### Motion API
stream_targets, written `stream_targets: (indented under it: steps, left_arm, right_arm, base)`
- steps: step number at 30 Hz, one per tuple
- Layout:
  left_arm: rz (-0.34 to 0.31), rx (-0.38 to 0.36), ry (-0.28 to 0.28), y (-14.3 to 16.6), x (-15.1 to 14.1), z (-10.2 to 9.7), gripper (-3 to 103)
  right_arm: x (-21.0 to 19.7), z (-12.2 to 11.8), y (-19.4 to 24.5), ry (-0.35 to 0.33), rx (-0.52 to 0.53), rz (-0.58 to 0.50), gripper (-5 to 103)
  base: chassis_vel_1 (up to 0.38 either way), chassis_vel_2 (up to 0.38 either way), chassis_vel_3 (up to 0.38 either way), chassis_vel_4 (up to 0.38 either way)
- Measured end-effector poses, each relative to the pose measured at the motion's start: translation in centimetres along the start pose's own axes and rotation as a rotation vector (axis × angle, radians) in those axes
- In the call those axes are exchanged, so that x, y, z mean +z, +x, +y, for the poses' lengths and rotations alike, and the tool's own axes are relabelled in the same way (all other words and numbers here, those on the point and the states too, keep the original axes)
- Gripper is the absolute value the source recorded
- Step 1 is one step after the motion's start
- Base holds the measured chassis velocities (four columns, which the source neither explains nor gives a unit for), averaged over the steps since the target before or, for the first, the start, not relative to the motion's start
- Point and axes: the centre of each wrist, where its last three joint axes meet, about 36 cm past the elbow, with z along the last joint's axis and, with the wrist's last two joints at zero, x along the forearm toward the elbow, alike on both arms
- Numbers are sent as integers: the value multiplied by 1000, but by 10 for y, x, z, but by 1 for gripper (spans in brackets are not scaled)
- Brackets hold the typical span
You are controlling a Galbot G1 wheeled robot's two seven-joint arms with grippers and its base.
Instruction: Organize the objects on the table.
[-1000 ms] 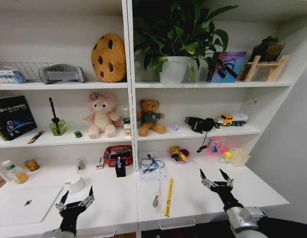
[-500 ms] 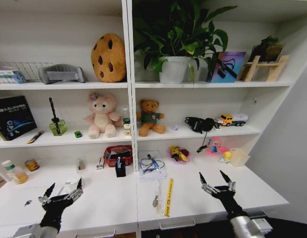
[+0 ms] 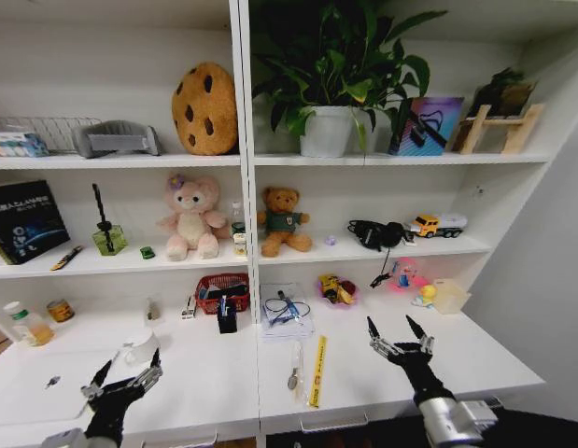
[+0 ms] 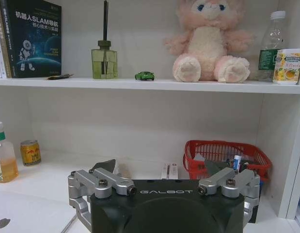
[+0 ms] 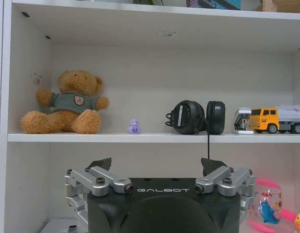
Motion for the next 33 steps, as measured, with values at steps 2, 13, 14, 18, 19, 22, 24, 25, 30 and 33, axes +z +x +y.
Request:
stream_targets:
  steps: [2, 13, 14, 18, 19, 22, 24, 25, 30, 33]
  left_arm:
    - [0, 0, -1, 0, 0, 0, 100]
    - [1, 0, -2, 0, 0, 0, 100]
    - [1, 0, -2, 0, 0, 0, 100]
    - [1, 0, -2, 0, 0, 0, 100]
    - [1, 1, -3, 0, 1, 0, 100]
    - [1, 1, -3, 0, 1, 0, 100]
    - [1, 1, -3, 0, 1, 0, 100]
    - [1, 1, -3, 0, 1, 0, 100]
    - [1, 1, -3, 0, 1, 0, 100]
    - [1, 1, -3, 0, 1, 0, 100]
  right_arm:
    - [0, 0, 0, 0, 0, 0, 100]
    - [0, 0, 0, 0, 0, 0, 100]
    - [0, 0, 0, 0, 0, 0, 100]
    - [0, 0, 0, 0, 0, 0, 100]
    - [0, 0, 0, 0, 0, 0, 100]
    - [0, 0, 0, 0, 0, 0, 100]
    - [0, -1, 0, 0, 1, 0, 100]
    - [0, -1, 0, 0, 1, 0, 100]
    - [0, -1, 0, 0, 1, 1, 100]
    - [0, -1, 0, 0, 1, 1, 100]
  base:
    - [0, 0, 0, 0]
    - [0, 0, 0, 0]
    - [0, 0, 0, 0]
    - [0, 0, 0, 0]
    - [0, 0, 0, 0]
    - [0, 0, 0, 0]
    - [0, 0, 0, 0]
    - [0, 0, 0, 0]
    - [0, 0, 0, 0]
    - [0, 0, 0, 0]
